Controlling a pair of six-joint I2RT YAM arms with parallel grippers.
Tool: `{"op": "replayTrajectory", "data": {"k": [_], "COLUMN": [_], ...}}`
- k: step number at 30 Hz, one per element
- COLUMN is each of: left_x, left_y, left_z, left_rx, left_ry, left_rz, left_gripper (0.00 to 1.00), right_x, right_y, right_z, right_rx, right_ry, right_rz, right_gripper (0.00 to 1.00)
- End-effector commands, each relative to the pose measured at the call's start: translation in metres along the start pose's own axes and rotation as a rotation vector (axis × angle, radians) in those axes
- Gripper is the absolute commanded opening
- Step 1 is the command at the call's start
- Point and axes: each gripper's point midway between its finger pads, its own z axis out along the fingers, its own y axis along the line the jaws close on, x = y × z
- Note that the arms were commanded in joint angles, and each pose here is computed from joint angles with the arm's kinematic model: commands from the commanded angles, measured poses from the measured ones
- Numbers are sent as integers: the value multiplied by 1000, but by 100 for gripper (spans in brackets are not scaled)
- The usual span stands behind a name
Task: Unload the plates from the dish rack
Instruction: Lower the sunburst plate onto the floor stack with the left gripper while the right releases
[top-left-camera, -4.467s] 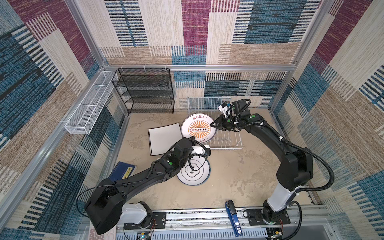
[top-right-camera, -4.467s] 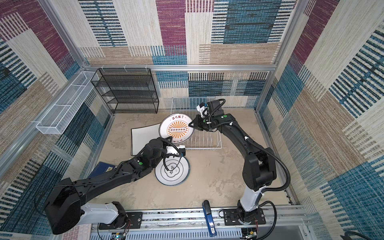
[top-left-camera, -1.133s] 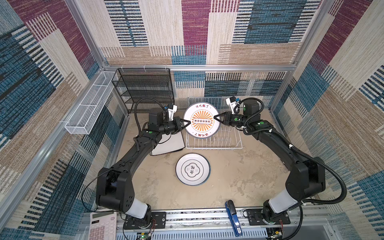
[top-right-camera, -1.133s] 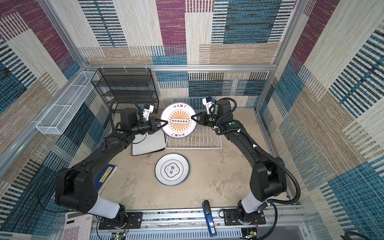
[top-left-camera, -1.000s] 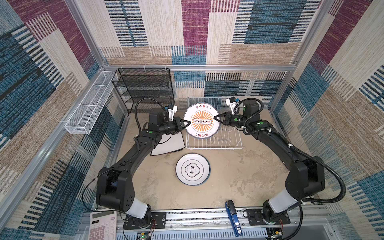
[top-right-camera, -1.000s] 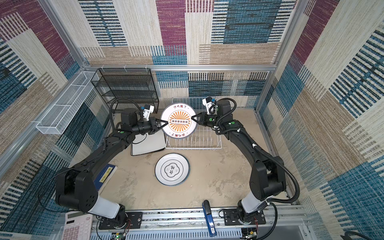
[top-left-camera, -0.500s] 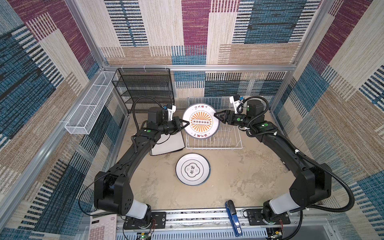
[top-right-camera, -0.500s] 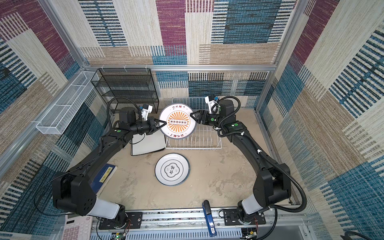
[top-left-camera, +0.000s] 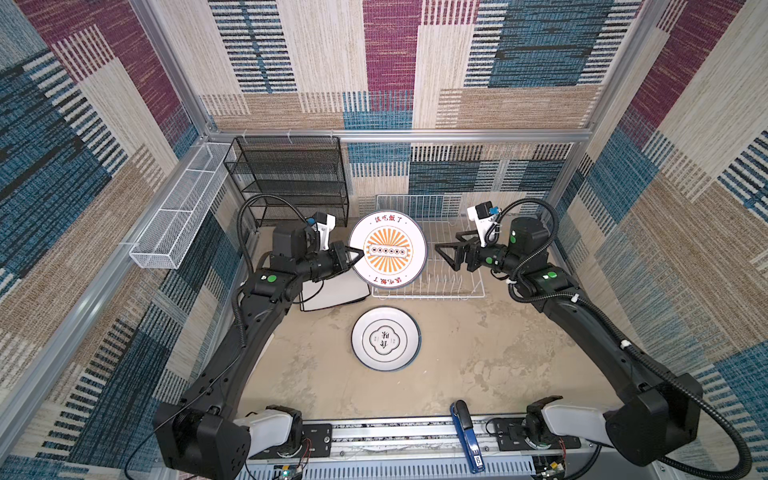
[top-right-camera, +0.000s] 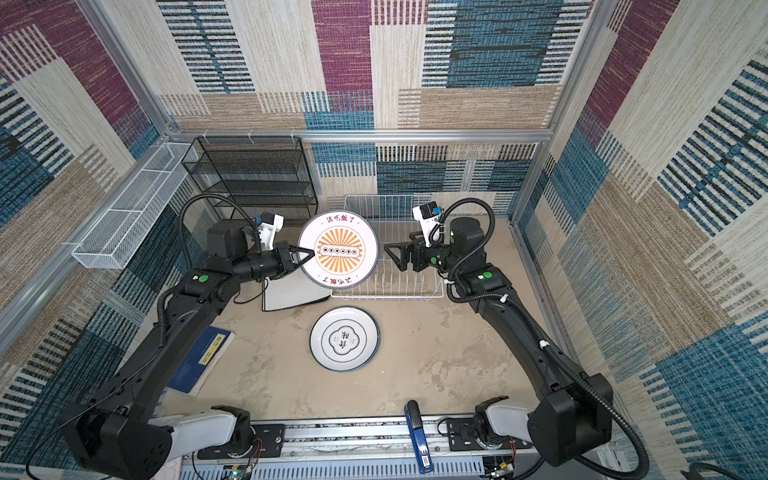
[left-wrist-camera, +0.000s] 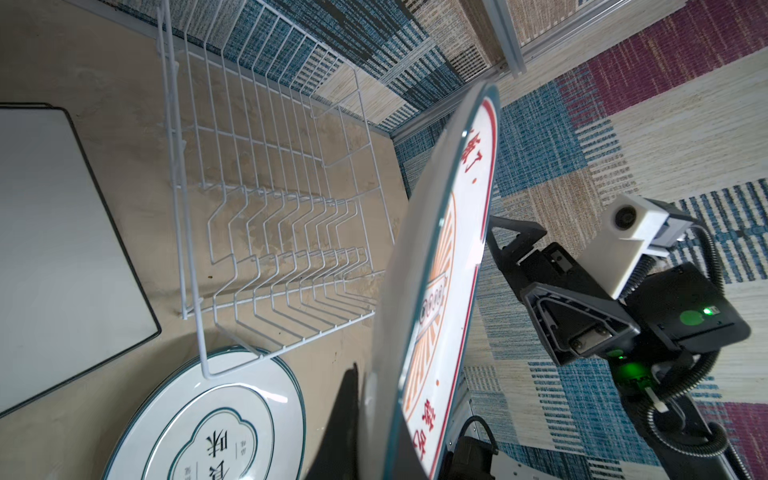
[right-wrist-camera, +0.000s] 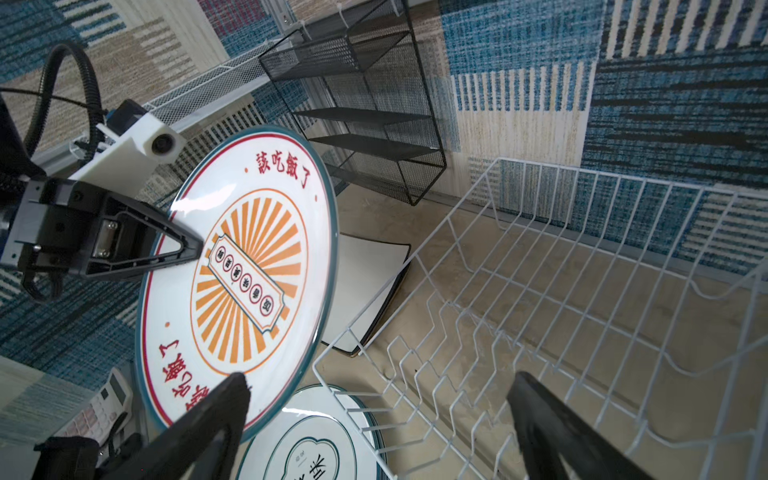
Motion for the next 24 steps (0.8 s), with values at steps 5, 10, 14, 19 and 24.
{"op": "replayTrajectory", "data": {"k": [5,10,14,19,24], "left_x": [41,76,103,137,166], "left_y": [31,50,61,84,106], "left_z": [-13,-17,-18,-21,-24], "left_rx": [-101,-125,-130,-178,-237], "left_ry": [67,137,214,310,388], "left_rz": [-47,-82,-113,-146,-172], "left_gripper": [0,0,0,0,0], "right_x": [18,44,59,71,81], "right_y": [25,39,41,40,39], "right_z": [-10,-15,-14,-16,-16], "right_rx": [-49,-95,-95,-78,-67], "right_ry": [30,93,144,171,204], "right_rz": [-267,-311,-313,-309,-300], "right_gripper": [99,99,99,99,99]}}
